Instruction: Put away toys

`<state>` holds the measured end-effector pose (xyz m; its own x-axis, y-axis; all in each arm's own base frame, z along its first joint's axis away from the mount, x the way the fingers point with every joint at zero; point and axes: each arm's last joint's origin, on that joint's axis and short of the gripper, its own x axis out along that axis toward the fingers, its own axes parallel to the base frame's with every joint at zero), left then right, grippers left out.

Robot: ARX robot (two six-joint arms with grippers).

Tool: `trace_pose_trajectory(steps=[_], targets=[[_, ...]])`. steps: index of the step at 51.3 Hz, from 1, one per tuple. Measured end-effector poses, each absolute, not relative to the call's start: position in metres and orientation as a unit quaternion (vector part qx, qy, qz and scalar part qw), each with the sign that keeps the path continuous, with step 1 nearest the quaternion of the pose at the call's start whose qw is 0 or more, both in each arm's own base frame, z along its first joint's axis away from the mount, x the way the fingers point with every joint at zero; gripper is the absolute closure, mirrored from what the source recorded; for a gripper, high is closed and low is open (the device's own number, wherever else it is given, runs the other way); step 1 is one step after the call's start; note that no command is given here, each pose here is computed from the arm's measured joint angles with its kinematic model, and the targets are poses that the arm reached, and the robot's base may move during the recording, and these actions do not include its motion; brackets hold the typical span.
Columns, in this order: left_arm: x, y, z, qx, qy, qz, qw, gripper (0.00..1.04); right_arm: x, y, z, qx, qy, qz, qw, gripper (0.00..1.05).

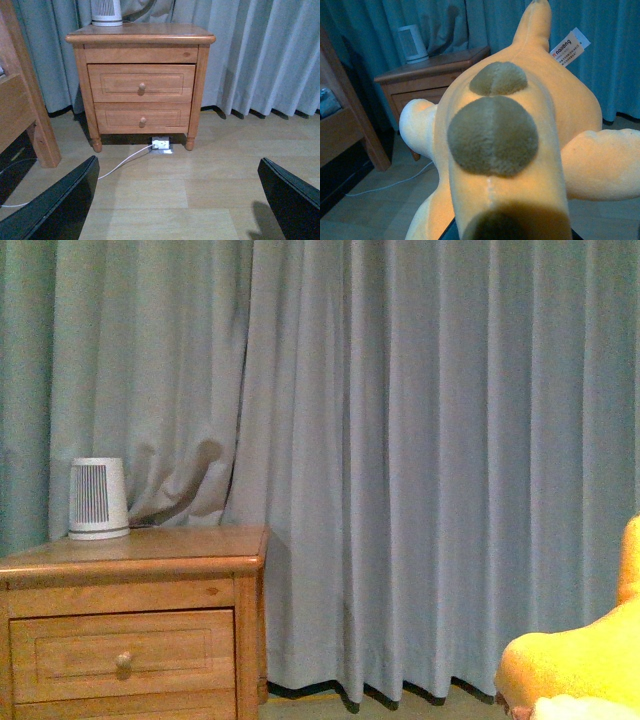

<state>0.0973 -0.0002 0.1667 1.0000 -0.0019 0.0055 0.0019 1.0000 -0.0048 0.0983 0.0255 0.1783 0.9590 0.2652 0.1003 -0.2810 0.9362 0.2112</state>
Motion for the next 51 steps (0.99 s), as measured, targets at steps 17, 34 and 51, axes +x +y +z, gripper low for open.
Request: trace_pose_trajectory(steps=[17, 34, 51], targets=[[0.0973, -0.0003, 0.1667, -0.002, -0.003, -0.001, 1.000, 0.06, 0.0983, 0.0255, 0.1783, 0.112, -0.035, 0.139, 0.983, 0.97], [0.0973, 0.0000, 0.1668, -0.002, -0.003, 0.001, 1.000, 0.06, 0.0983, 0.0257, 0.1782, 0.112, -0.035, 0.140, 0.983, 0.97], [0.0973, -0.0002, 0.1667, -0.002, -0.003, -0.001, 1.000, 0.06, 0.0982, 0.0257, 0.1782, 0.112, -0.035, 0.140, 0.983, 0.97]])
